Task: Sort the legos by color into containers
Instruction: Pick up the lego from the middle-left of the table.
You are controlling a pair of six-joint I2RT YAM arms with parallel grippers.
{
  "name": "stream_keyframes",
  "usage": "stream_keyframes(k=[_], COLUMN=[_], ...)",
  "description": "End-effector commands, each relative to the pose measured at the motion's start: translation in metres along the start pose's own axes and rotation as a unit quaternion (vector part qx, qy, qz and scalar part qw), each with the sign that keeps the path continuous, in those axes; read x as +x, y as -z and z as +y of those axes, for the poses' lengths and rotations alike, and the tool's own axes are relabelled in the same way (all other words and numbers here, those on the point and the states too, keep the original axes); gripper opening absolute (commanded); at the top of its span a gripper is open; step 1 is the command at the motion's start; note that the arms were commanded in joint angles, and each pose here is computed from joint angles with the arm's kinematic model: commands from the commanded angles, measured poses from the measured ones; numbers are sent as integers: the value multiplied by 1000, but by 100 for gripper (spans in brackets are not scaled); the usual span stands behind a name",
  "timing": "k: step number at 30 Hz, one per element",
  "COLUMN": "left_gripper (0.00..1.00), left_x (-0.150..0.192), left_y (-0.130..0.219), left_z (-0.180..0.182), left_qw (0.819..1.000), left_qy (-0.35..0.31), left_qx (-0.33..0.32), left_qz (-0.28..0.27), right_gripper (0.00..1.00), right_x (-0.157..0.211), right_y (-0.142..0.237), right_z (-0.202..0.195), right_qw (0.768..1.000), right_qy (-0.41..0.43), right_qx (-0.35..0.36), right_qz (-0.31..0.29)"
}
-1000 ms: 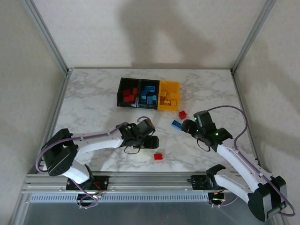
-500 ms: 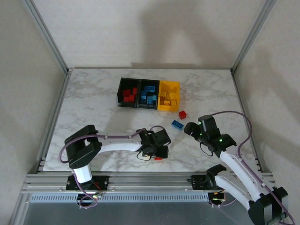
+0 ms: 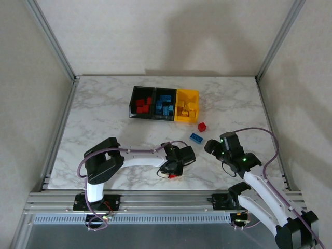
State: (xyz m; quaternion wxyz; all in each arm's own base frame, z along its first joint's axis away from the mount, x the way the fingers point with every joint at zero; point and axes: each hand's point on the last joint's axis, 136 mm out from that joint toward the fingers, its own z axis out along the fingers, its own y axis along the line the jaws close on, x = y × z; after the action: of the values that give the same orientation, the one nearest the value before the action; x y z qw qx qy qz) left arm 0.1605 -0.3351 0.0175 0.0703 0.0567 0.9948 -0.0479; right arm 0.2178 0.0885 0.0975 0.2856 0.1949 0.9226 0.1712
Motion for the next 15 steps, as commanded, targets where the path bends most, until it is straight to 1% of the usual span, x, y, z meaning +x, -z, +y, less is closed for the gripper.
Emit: stream_keyframes(k=[1,6,11,15], left_gripper=[42,40,40,41], left_x=[-12,-36,-57,-72], left_y=[4,22,36,41], left_z=[2,12,31,49], left_qw=[1000,998,996,994], left_qy=[4,36,55,65], left_qx=[-8,13,11,-5], left_qz=[-19,-50,-75,-89], right_gripper=[81,81,80,80], right_x=[1,-4,-7,-6], right_y=[-1,1,0,-4], right_z=[8,21,28,30], right_qw=[1000,998,998,998], right_qy=[8,25,28,26], right_qx=[-27,-49,-55,-59], right_qz=[3,3,5,11])
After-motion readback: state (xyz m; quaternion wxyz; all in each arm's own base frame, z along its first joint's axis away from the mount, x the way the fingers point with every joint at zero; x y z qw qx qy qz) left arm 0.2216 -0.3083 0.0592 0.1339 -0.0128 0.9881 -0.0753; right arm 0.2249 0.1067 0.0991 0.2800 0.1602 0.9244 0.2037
